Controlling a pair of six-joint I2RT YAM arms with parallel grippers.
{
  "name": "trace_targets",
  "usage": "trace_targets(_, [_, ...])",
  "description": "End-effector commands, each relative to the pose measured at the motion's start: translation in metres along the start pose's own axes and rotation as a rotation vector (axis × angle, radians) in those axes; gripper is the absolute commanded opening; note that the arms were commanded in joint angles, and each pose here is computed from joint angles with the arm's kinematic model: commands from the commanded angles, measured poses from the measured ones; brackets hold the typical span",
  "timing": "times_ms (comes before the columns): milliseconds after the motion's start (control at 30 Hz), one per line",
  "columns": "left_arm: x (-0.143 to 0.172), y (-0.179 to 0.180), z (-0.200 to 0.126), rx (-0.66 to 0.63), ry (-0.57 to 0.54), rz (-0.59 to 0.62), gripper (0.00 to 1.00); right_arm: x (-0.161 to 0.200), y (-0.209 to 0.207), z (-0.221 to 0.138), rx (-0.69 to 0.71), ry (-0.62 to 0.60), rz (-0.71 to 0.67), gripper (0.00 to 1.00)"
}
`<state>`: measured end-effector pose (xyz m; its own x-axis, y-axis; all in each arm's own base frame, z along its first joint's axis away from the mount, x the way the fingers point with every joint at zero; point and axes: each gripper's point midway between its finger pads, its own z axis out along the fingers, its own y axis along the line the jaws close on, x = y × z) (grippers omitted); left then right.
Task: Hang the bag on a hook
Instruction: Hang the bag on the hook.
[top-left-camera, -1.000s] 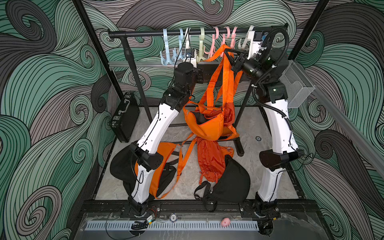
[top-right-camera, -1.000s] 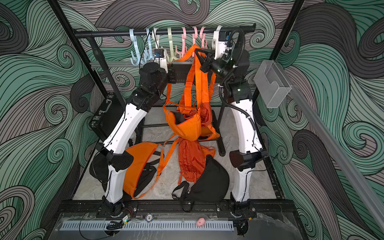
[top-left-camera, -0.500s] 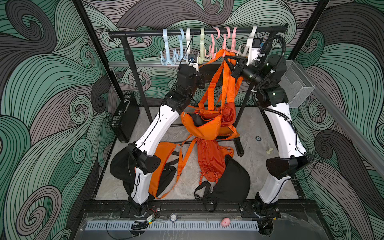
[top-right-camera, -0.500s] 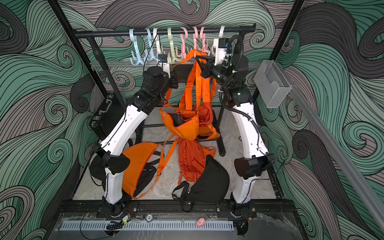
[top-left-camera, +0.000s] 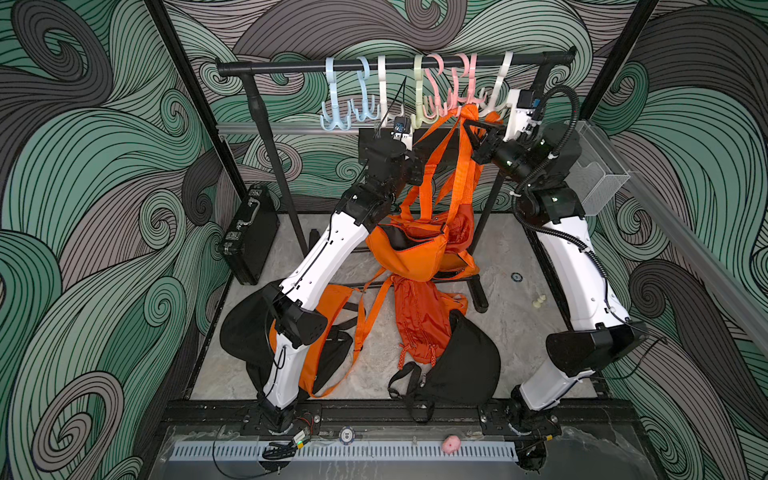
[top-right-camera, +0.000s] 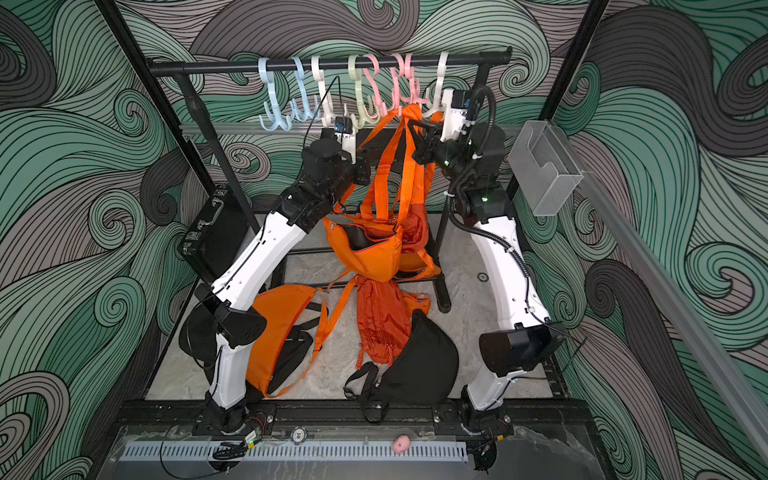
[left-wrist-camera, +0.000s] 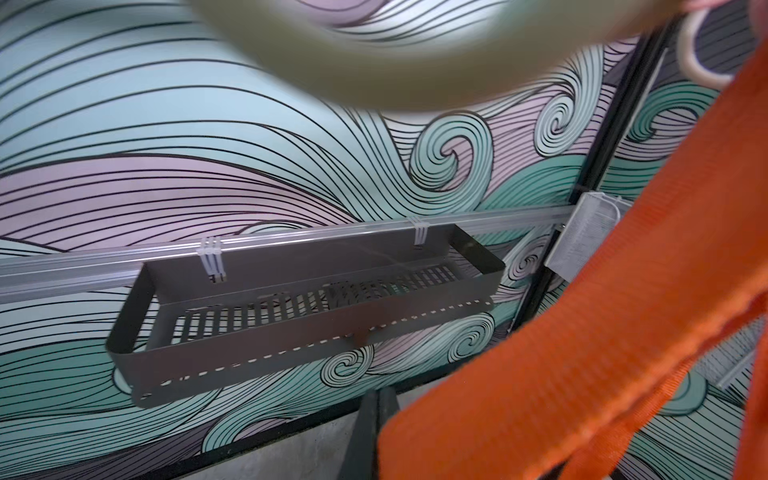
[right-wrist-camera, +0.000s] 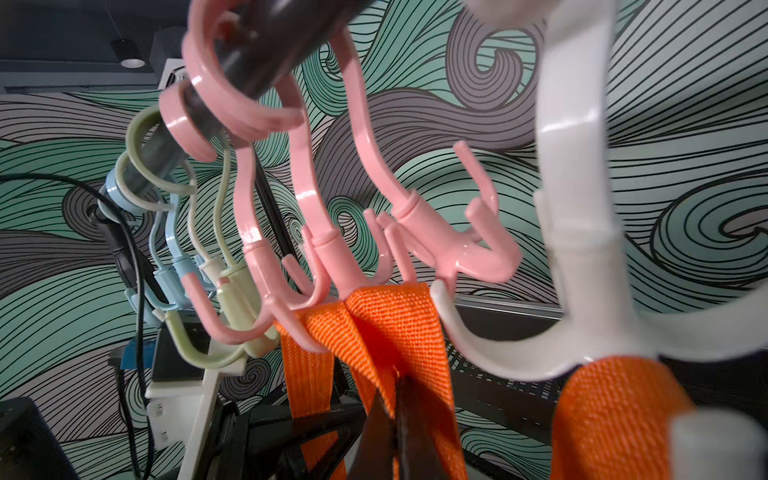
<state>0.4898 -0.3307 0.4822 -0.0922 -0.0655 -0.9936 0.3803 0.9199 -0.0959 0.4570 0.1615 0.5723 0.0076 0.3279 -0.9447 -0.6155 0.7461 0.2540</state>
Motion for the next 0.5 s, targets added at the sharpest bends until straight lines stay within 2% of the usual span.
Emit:
trace_targets(0, [0.000,-0.011,0.001,0.036,0.000,-0.011,0.04,-0.021,-0.011,-0.012,0.056,-0.065,0.000,0.00])
trace_targets(100, [0.003,-0.013,0.002,0.047,0.009,-0.013,0.12,-0.023,-0.016,-0.017,0.075,-0.072,0.003,0.00])
trace_targets(233, [0.003,-0.017,0.002,0.063,0.009,-0.021,0.17,-0.025,-0.024,-0.023,0.120,-0.074,-0.004,0.00])
trace_targets(467, [-0.006,-0.016,-0.007,0.066,0.003,-0.013,0.52,-0.026,-0.061,-0.041,0.278,-0.077,0.024,0.00])
